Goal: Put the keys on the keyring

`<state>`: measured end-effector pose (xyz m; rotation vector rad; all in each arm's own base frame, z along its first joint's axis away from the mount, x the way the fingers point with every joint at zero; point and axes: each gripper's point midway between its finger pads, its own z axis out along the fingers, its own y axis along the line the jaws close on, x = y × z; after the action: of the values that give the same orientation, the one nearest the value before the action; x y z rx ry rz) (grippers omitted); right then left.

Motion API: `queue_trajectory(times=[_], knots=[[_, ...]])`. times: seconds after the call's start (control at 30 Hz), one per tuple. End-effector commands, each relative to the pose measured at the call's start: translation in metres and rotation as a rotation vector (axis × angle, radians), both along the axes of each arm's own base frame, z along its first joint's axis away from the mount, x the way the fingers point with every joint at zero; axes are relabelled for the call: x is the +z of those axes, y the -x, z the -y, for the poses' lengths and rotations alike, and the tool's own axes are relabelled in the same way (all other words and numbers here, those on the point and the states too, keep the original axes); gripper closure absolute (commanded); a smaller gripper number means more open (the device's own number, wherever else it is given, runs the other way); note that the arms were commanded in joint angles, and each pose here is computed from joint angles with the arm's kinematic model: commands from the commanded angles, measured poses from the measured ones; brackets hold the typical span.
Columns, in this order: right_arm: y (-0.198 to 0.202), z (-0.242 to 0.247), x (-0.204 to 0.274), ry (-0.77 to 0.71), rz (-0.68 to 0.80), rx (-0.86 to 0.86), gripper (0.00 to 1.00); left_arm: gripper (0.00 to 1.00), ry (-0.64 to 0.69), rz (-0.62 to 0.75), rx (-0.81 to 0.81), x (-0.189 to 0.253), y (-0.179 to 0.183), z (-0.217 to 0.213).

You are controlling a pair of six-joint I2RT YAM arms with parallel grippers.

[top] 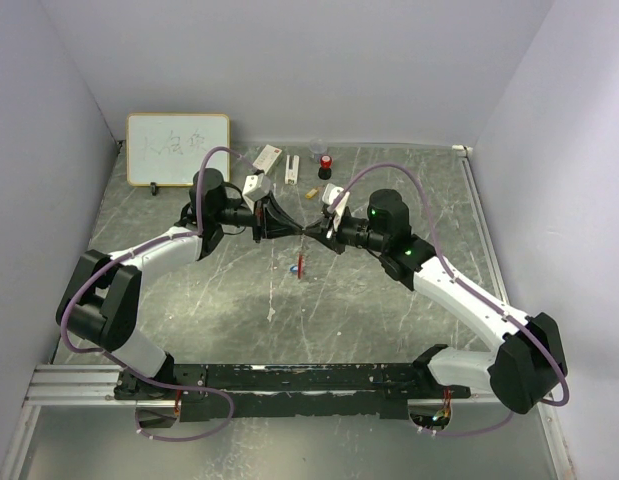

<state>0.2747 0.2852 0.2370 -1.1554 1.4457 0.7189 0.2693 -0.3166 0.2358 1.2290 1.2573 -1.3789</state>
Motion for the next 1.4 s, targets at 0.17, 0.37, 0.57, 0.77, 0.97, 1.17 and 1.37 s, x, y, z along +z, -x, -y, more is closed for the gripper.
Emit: queue_trajectory(times=[0.17, 0.37, 0.57, 0.77, 0.97, 1.17, 1.37], knots=[[0.002, -0.001, 0.011, -0.013, 0.025, 0.021, 1.0, 0.93, 0.049, 0.081, -0.022, 0.027, -0.003, 0.002], [-0.004, 0.003, 0.015, -0.027, 0.012, -0.037, 1.0, 0.82, 0.078, 0.108, 0.092, 0.036, -0.016, 0.001], [-0.01, 0.008, 0.015, -0.035, -0.011, -0.099, 1.0, 0.73, 0.112, 0.141, 0.275, 0.051, -0.035, -0.008], [-0.017, 0.016, 0.023, -0.066, -0.026, -0.185, 1.0, 0.57, 0.14, 0.148, 0.465, 0.06, -0.052, -0.025], [-0.023, 0.021, 0.036, -0.136, -0.067, -0.269, 1.0, 0.56, 0.143, 0.139, 0.537, 0.058, -0.056, -0.033], [-0.032, 0.021, 0.046, -0.224, -0.173, -0.353, 1.0, 0.57, 0.138, 0.117, 0.523, 0.05, -0.054, -0.032], [-0.043, 0.026, 0.046, -0.253, -0.225, -0.441, 1.0, 0.57, 0.131, 0.112, 0.523, 0.047, -0.055, -0.031]])
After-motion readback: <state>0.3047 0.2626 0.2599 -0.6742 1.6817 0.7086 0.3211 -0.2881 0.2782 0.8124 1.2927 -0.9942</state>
